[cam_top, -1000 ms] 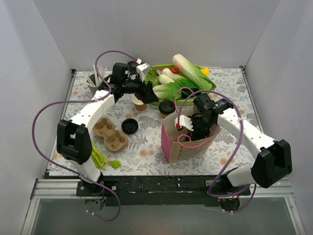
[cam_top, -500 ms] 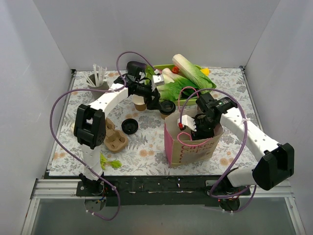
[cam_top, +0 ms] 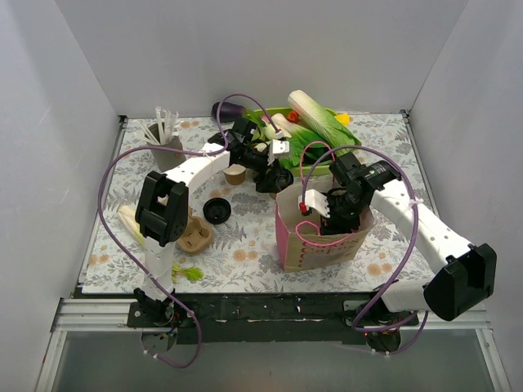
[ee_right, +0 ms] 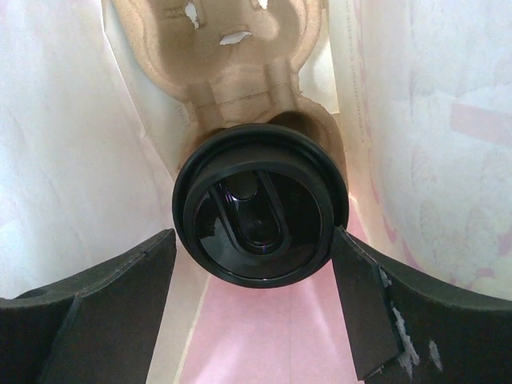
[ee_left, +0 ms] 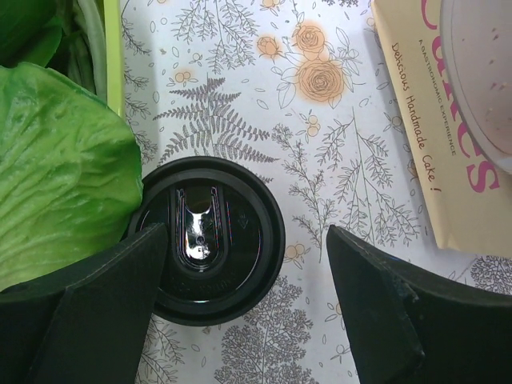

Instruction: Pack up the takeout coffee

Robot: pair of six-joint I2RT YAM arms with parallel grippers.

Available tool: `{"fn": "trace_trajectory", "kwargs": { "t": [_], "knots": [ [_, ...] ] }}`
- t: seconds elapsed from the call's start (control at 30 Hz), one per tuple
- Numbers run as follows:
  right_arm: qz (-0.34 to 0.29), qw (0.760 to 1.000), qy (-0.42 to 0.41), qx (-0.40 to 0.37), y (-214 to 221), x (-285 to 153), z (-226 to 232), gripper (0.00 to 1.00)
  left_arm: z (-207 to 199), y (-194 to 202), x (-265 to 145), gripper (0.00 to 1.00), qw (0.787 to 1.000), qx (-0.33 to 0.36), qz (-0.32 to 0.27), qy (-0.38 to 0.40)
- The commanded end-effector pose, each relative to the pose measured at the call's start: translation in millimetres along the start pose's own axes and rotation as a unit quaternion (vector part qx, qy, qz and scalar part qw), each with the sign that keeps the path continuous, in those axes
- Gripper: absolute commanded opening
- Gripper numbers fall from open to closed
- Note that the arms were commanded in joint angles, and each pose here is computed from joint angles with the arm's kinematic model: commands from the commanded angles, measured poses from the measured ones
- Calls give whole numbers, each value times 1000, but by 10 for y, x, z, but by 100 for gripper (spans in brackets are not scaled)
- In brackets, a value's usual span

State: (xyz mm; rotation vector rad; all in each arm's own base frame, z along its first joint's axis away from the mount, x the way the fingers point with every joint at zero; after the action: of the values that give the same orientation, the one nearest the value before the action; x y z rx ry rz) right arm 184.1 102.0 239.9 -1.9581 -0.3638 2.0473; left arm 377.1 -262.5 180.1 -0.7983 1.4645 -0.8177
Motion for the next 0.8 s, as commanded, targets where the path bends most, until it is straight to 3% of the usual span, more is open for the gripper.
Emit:
{"fn": "trace_trajectory", "kwargs": {
  "t": [0.0, 0.27, 0.77],
  "knots": [
    [27, 1000, -2, 11, 127, 46, 72, 86, 100, -118, 4, 80, 999, 34, -9, -14],
    [9, 1000, 15, 20, 98, 71, 48, 87, 142, -57, 78, 76, 1000, 28, 6, -12],
    [0, 999, 19, 34, 59, 71, 19, 90, 207, -35, 62, 80, 997, 40, 6, -59]
  ]
}}
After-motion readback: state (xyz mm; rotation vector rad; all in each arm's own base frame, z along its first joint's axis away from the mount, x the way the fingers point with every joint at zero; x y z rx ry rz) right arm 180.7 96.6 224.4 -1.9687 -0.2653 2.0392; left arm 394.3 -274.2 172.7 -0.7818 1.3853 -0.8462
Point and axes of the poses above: each gripper's point midway between its finger pads, its own x axis out along the fingers, its own z axis along the line the jaws close on, y = z × x, the point moved 9 cm from there along -x, back along the fingers
